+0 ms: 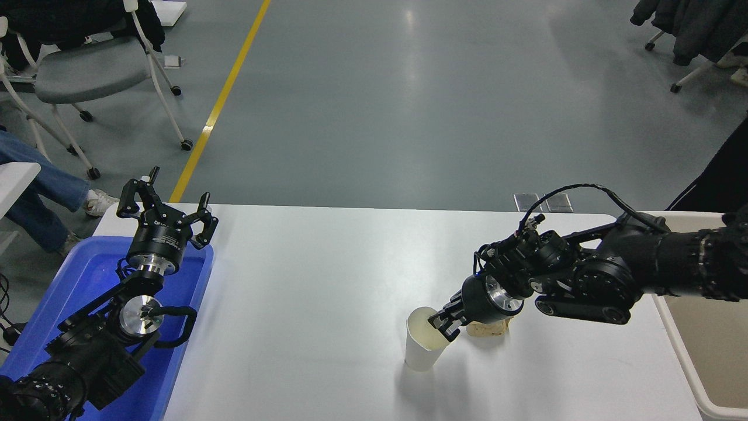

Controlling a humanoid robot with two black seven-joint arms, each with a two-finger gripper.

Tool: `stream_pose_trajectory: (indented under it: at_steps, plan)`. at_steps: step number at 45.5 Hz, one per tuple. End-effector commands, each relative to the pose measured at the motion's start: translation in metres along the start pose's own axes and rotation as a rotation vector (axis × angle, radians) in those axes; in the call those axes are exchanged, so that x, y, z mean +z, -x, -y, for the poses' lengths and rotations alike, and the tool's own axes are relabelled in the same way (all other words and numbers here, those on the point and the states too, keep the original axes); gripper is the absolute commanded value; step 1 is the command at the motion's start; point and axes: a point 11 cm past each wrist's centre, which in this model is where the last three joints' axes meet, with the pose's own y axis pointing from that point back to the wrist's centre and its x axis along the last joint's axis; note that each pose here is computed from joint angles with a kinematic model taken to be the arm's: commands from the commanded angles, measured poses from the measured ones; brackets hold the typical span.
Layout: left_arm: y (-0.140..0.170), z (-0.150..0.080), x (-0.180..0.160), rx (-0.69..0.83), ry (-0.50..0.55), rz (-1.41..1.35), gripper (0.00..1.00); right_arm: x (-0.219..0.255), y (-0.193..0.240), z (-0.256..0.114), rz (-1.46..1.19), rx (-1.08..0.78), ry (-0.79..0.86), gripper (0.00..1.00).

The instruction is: Dispose of the paper cup in the dustbin

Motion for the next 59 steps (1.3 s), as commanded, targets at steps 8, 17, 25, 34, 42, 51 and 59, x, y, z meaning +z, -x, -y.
stream_pose_trajectory:
  at_steps: [8,17,25,34,42,51,59]
  plan:
    - [0.0,0.0,0.0,0.001,0.0,0.001,1.0,-0.008,-0.071,-0.071,-0.015,0.063,0.015,0.0]
    - [0.0,0.0,0.0,0.001,0.0,0.001,1.0,-0.007,-0.1,-0.121,-0.046,0.088,0.079,0.0]
    - [0.0,0.0,0.0,0.0,0.0,0.0,1.0,-0.012,-0.127,-0.164,-0.076,0.12,0.132,0.0]
    - [0.0,0.0,0.0,0.001,0.0,0.001,1.0,-0.02,-0.135,-0.196,-0.07,0.132,0.147,0.0]
    - [0.0,0.0,0.0,0.001,0.0,0.001,1.0,-0.017,-0.135,-0.213,-0.054,0.143,0.167,0.0]
    - [0.0,0.0,0.0,0.001,0.0,0.001,1.0,-0.01,-0.13,-0.219,-0.036,0.15,0.188,0.0]
    - [0.0,0.0,0.0,0.0,0.0,0.0,1.0,0.021,-0.109,-0.234,0.041,0.175,0.244,0.0]
